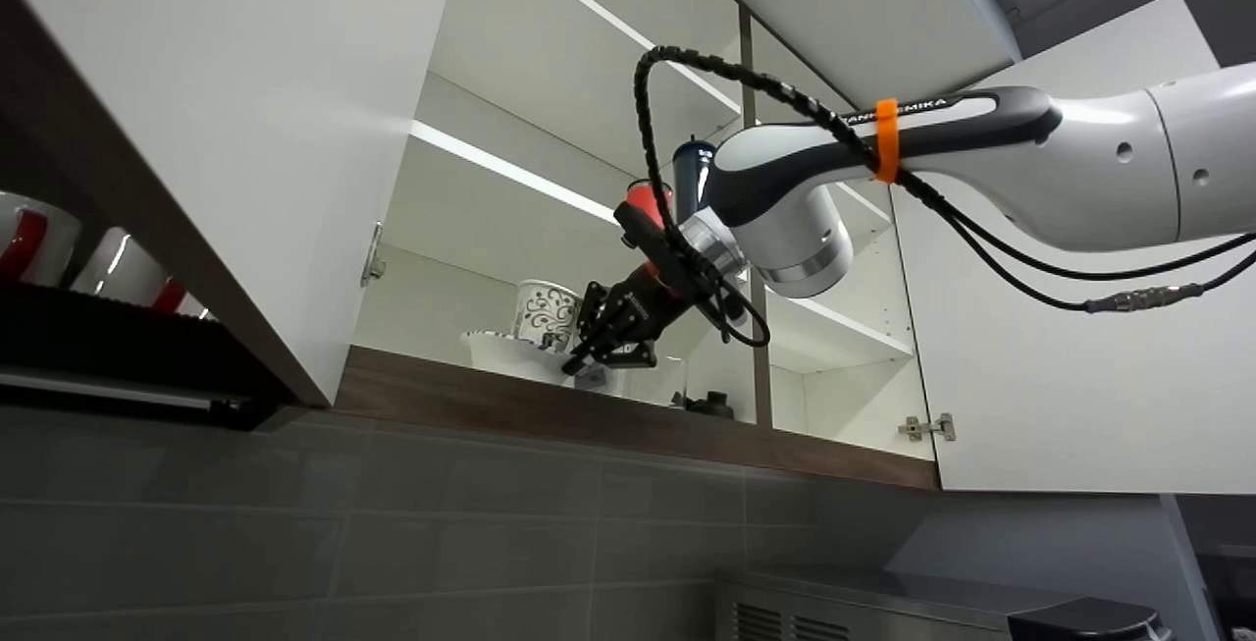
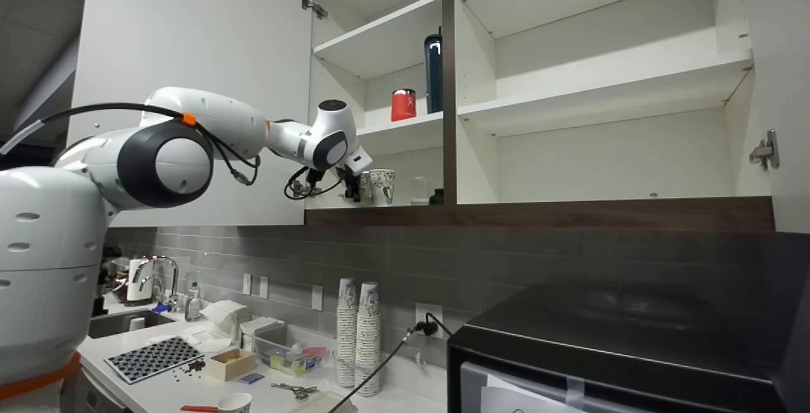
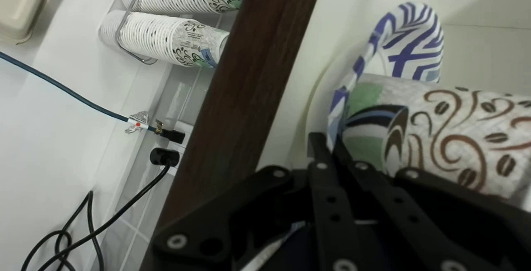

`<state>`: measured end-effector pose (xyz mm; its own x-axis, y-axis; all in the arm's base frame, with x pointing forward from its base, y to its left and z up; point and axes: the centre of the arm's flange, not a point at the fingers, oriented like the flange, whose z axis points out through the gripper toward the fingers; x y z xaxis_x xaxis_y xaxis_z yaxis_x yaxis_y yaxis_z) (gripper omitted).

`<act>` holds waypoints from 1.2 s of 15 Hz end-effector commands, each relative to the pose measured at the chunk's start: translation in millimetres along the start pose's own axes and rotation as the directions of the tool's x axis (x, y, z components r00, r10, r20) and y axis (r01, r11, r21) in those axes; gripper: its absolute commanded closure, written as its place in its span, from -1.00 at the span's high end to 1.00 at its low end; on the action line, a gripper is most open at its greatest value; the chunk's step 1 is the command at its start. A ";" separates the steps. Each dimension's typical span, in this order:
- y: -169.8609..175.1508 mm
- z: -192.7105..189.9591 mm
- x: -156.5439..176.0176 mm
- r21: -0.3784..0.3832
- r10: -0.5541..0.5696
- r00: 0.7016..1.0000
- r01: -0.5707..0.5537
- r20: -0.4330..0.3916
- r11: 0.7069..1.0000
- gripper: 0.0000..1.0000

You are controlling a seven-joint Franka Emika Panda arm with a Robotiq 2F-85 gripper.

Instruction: Remove the plate and cup from inside the cabinet and place them on the counter top

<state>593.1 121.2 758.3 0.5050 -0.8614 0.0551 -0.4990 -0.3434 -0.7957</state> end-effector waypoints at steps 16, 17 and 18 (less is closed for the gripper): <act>36.7 -58.9 -72.4 -0.100 -0.181 0.980 0.189 0.085 0.977 -0.98; 43.1 -66.5 -77.3 -0.102 -0.199 0.975 0.209 0.101 0.973 -0.98; 49.1 -72.3 -81.0 -0.106 -0.212 0.970 0.224 0.118 0.969 -0.98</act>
<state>518.6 154.5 771.6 0.6367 -0.7584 0.1394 -0.4593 -0.5182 -0.7214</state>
